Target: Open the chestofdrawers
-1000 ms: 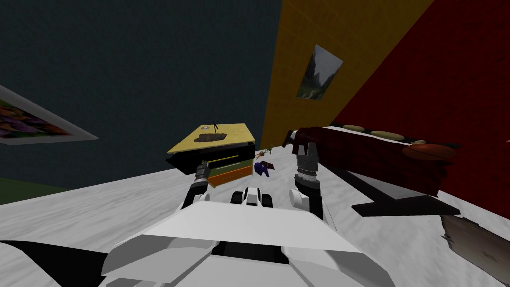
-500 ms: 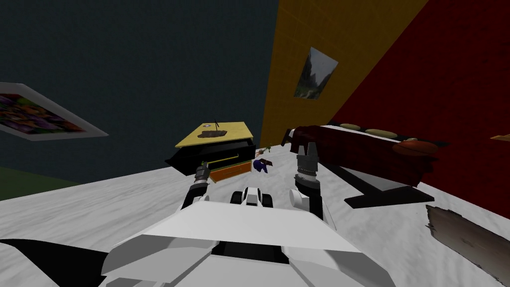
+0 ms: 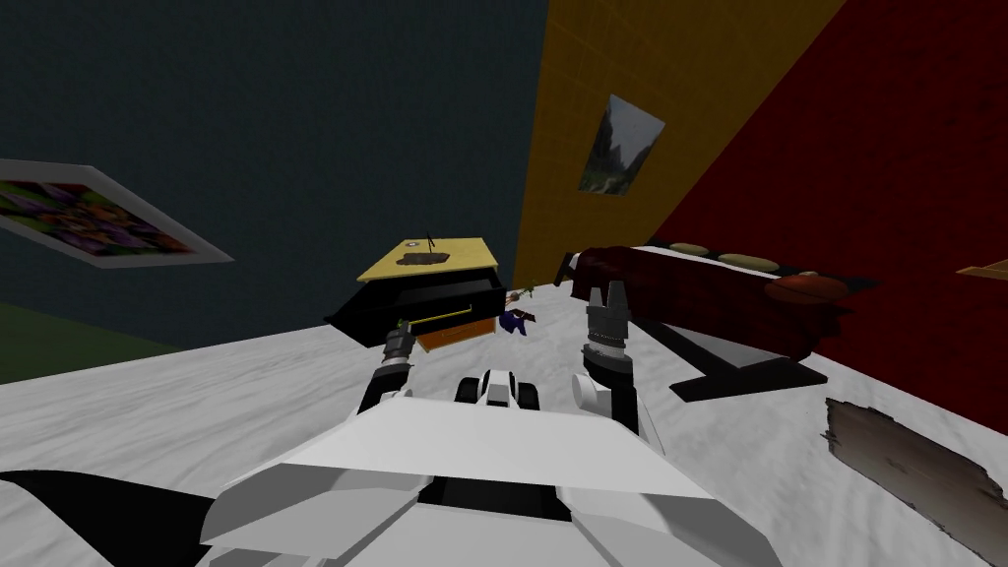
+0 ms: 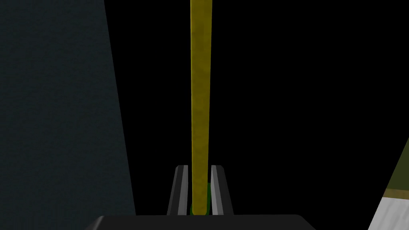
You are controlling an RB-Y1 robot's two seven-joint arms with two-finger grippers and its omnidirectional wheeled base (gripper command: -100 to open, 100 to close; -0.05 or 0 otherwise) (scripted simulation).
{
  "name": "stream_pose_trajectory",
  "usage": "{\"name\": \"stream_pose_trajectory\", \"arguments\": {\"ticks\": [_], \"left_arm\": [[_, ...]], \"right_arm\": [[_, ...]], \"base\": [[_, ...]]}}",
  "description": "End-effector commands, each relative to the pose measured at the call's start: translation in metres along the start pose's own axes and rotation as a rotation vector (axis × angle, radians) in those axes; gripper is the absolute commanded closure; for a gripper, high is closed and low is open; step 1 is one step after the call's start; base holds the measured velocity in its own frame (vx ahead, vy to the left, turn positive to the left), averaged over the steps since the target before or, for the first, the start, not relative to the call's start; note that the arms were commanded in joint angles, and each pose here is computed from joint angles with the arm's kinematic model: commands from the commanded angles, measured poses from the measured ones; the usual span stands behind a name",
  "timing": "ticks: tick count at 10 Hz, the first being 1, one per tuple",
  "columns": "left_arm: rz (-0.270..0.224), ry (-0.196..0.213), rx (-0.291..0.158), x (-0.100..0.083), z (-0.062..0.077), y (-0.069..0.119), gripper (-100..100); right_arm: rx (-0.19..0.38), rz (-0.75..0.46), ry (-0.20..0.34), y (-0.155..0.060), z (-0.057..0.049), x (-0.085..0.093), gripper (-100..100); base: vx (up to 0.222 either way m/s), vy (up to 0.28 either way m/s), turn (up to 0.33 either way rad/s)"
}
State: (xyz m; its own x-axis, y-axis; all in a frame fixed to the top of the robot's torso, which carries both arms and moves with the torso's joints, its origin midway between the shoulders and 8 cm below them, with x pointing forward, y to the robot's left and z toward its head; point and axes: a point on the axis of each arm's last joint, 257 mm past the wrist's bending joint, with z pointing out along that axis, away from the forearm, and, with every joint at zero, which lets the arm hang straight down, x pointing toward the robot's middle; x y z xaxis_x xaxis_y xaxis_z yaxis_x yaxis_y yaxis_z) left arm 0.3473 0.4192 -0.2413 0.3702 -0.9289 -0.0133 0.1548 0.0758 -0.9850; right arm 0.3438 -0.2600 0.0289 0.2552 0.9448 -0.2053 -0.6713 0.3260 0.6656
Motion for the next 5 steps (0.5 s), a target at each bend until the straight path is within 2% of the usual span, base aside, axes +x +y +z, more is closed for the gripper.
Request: {"name": "stream_pose_trajectory", "arguments": {"ticks": [1,5], "left_arm": [[-0.002,-0.008,-0.005,-0.009,-0.004,-0.013,-100],[-0.004,-0.012,-0.002,-0.016,-0.006,-0.031,-100]], "right_arm": [[0.000,0.000,0.000,0.000,0.000,0.000,0],[0.000,0.000,0.000,0.000,0.000,0.000,0]], "base": [[0.031,0.005,-0.041],[0.037,0.001,-0.011]]}}
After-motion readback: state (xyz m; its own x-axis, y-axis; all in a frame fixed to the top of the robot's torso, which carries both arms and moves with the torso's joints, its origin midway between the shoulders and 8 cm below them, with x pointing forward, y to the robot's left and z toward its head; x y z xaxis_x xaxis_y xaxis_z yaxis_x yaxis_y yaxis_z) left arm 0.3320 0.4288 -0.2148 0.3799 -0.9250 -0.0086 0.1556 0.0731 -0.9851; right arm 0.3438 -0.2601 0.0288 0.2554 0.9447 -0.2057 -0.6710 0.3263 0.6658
